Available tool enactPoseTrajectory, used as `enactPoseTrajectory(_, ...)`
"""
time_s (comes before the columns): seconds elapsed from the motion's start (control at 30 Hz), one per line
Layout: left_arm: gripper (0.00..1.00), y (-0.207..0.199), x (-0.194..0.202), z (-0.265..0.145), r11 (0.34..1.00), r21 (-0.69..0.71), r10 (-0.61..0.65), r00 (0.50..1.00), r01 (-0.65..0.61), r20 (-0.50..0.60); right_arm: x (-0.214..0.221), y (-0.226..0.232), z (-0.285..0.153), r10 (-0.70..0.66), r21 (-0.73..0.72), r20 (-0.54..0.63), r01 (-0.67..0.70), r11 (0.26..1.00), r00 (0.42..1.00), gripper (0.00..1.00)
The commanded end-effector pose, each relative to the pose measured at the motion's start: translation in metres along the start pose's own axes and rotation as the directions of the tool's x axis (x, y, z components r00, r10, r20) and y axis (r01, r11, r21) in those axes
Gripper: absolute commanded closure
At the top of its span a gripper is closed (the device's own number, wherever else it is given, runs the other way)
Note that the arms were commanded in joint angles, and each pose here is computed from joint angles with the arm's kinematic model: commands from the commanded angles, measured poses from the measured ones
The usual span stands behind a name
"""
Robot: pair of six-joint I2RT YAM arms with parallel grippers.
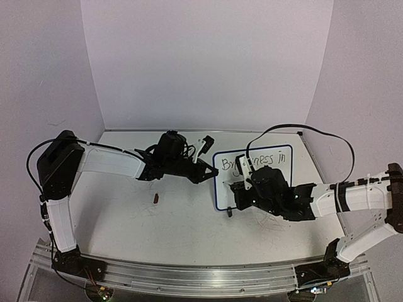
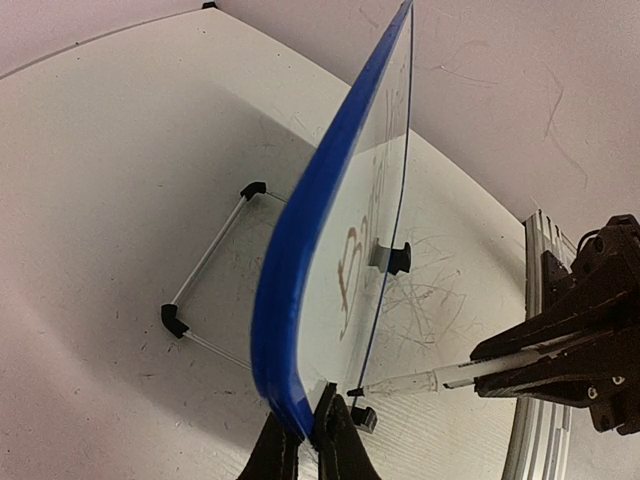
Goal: Write a sentence on the whiteboard
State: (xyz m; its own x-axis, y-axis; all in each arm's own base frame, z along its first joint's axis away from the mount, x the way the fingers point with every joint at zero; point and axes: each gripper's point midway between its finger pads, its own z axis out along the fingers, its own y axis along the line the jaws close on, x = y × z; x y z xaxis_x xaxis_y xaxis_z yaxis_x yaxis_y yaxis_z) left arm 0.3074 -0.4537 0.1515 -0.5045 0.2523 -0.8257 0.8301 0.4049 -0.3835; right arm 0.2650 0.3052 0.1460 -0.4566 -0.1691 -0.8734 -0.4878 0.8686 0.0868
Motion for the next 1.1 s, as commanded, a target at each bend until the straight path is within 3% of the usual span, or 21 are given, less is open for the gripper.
enactPoseTrajectory(0.0, 1.00, 0.033, 0.036, -0.003, 0.987, -0.157, -0.001, 0.993, -0.018, -0.120, -0.021, 0.004, 0.001, 0.037, 0.011, 0.061, -0.038, 0.999, 0.997, 1.00)
enactPoseTrajectory(1.07, 1.00, 0.032, 0.037, -0.006, 0.987, -0.161, 0.002, 0.993, -0.022, -0.121, -0.008, -0.002, 0.013, 0.038, 0.059, 0.026, -0.039, 0.997, 0.999, 1.00)
